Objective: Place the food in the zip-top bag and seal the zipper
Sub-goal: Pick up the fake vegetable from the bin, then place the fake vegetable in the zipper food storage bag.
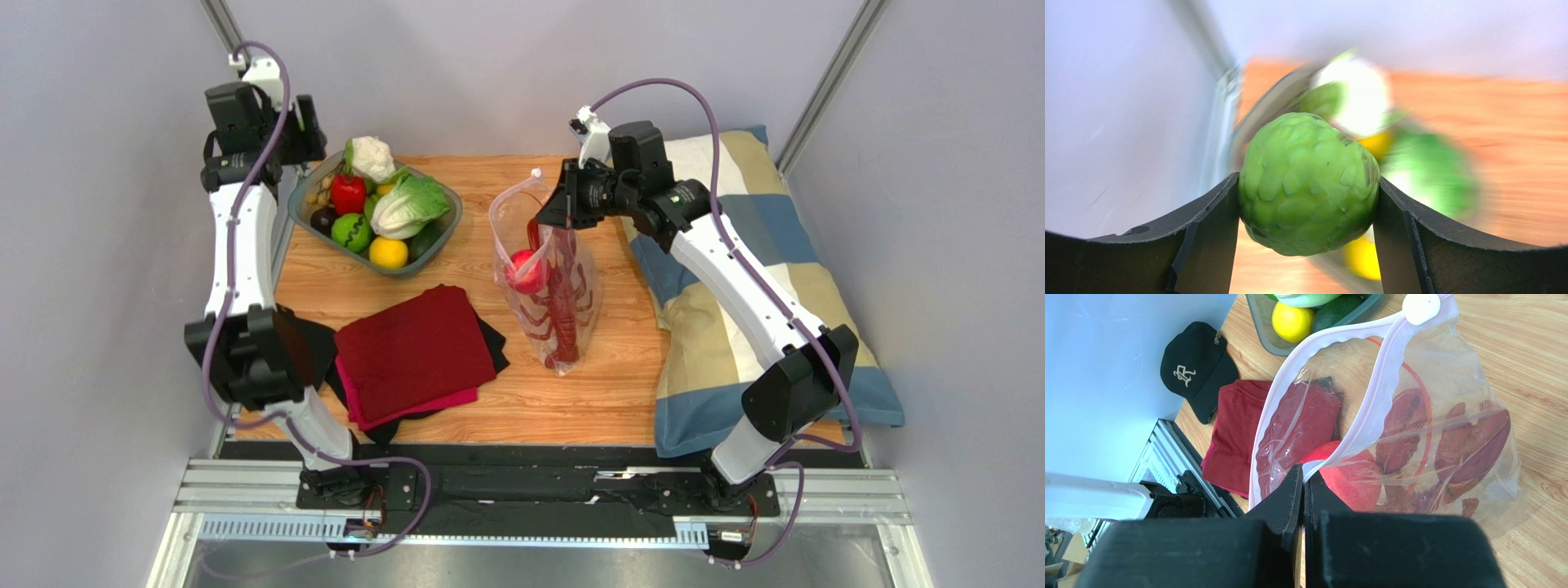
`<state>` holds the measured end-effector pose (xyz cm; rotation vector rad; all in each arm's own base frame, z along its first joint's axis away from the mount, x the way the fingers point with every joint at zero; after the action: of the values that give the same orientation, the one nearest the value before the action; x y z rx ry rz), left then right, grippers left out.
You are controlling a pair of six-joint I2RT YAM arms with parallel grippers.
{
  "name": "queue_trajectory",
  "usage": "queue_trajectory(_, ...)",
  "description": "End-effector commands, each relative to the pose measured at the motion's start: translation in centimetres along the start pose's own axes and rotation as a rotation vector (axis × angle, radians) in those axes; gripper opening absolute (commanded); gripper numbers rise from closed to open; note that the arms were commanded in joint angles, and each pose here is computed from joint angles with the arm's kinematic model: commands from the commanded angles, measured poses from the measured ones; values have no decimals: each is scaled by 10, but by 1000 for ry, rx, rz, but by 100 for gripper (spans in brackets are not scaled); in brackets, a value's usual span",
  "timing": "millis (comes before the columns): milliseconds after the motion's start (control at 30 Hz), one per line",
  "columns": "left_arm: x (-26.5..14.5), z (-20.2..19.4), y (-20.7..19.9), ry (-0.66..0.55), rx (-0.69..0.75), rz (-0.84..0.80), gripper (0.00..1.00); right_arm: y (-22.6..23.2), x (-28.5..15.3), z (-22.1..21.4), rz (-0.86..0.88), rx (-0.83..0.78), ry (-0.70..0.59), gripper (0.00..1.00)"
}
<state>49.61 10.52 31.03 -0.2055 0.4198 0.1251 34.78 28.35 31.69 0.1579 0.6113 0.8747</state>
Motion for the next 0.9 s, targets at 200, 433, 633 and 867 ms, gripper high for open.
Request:
queue_trajectory(200,-152,-8,-248,30,-10,-770,53,29,-9,28,95,-64,-85,0)
queue_trajectory(433,-172,-73,-305,253,-18,-916,53,45,-21,34,163,-107,-127,0)
queue_trajectory(633,-186,-121,-323,399,53,-976,56,55,-26,35,223,-129,-147,0)
queue_trajectory(867,-186,-128,-320,429,120,-927,99,63,-27,33,284,-141,-135,0)
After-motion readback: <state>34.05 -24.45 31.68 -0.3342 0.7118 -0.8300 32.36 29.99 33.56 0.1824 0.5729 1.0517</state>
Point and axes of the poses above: each gripper's point midway between its finger pads, its own x axis out along the fingers, its own y axis along the line the jaws close on, z = x × y, the point moved 2 cm from there along -x, back along the fingers, and after that the axes turned 11 degrees about -x, right-handed, at the moved point
